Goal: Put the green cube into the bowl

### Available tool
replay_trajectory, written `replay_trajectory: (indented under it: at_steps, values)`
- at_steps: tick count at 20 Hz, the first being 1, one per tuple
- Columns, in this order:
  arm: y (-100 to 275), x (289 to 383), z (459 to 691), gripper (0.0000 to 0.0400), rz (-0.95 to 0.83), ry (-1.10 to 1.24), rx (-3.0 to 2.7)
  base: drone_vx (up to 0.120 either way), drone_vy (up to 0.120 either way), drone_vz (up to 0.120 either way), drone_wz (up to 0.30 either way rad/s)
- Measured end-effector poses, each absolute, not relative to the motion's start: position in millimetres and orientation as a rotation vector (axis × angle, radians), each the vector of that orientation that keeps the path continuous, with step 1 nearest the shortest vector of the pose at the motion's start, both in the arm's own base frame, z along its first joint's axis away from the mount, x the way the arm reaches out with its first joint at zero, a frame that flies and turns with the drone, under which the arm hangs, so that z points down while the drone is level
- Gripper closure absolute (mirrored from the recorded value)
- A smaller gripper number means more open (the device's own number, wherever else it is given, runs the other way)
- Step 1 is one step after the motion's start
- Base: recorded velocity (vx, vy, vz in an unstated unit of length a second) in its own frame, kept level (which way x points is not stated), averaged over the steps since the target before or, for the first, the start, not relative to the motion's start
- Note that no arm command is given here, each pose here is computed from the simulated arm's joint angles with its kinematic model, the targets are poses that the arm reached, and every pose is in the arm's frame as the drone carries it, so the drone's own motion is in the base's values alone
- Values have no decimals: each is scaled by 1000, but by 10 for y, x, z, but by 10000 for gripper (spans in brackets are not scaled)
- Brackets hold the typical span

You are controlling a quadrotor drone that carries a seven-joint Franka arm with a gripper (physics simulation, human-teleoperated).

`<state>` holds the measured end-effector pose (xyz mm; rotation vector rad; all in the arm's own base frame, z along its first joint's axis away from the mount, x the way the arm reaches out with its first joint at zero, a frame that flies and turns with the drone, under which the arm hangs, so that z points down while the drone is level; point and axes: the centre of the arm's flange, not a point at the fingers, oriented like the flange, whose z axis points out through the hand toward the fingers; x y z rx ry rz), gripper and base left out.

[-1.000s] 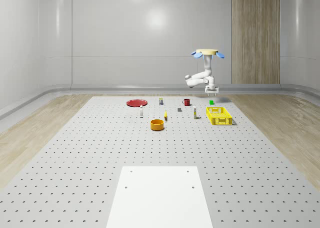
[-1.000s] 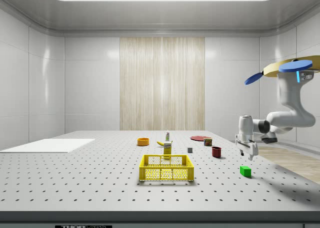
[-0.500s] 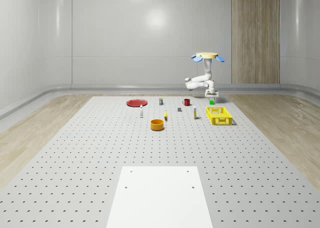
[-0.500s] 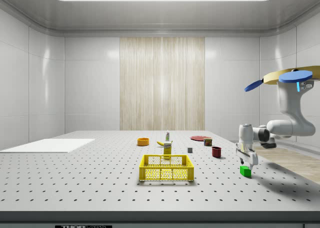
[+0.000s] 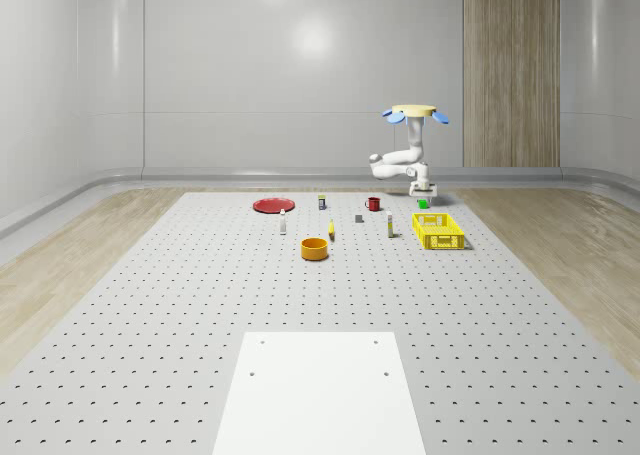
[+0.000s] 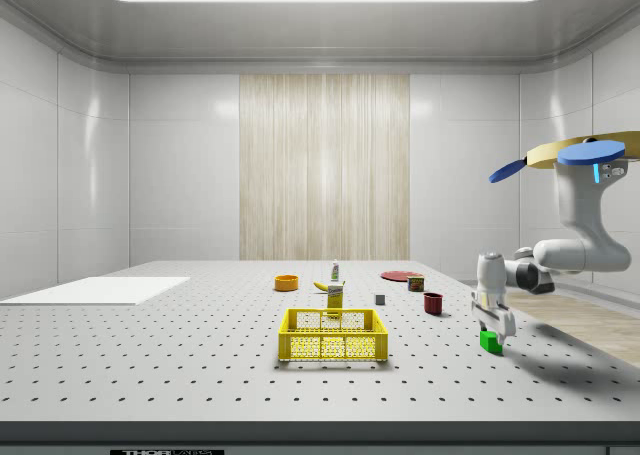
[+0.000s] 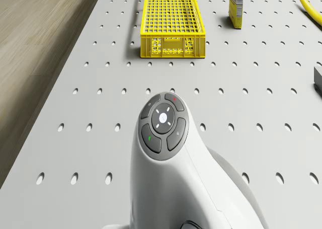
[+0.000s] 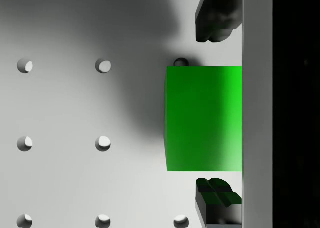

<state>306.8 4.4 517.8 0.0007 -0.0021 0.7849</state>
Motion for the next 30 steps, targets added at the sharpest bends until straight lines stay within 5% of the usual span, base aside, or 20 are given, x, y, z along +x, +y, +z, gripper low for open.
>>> replay_trajectory:
  at_steps: [3, 7, 11, 21, 30]
  values:
    - [51, 3068, 5256, 0, 785, -2, 1, 0, 0, 0, 0]
    - [56, 3068, 5310, 90, 785, -2, 1, 0, 0, 0, 0]
    - [58, 3068, 5333, 128, 785, -2, 1, 0, 0, 0, 0]
    - [60, 3067, 5120, 148, 786, -2, 1, 0, 0, 32, 0]
    - [60, 3068, 4972, 150, 784, -3, 2, 120, -120, 120, 0]
